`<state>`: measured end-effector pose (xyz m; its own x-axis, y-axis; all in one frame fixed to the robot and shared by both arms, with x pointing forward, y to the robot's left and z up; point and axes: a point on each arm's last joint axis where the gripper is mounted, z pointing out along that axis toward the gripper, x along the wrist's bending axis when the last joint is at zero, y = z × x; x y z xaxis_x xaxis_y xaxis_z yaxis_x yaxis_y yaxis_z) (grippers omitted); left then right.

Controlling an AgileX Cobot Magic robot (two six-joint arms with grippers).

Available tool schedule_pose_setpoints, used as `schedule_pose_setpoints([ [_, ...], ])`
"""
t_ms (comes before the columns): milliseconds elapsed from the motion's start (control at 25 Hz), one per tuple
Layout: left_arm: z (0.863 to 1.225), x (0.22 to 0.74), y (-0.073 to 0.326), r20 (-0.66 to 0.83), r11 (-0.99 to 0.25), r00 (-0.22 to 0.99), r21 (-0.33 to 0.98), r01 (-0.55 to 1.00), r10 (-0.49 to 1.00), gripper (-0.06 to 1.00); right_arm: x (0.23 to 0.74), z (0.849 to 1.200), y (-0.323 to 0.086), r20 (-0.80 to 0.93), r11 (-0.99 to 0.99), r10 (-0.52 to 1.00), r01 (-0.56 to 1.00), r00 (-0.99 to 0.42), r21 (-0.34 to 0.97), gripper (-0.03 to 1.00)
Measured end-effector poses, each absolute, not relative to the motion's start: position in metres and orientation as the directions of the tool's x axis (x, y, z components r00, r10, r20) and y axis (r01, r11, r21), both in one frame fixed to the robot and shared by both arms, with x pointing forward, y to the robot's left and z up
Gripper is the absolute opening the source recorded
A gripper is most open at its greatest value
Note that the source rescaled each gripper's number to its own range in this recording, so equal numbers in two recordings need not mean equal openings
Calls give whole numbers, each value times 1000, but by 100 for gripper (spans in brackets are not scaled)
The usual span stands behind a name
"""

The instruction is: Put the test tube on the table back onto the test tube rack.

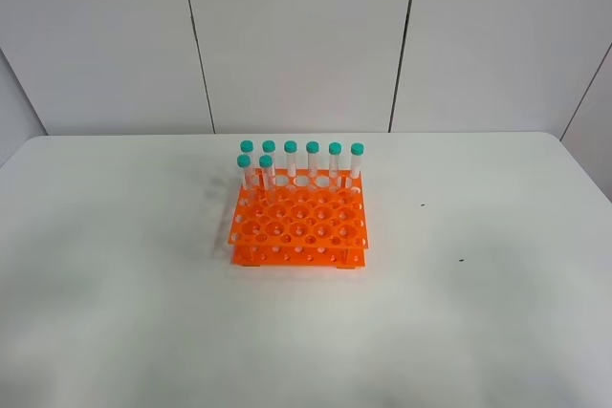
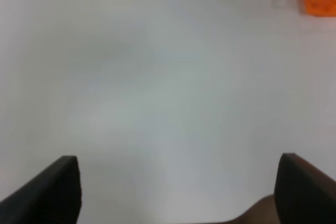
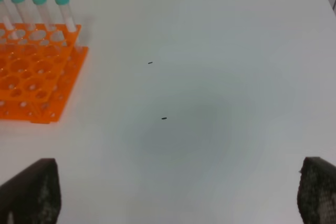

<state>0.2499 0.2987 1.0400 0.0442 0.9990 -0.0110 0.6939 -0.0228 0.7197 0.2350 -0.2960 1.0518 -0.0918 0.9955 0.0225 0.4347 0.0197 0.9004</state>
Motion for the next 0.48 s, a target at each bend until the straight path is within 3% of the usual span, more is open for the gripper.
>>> schedule_pose_setpoints([
  [480, 1040, 228, 299, -14, -11, 40, 819, 573, 999, 98, 235, 1052, -296, 23, 20, 996, 435, -92, 900, 100],
])
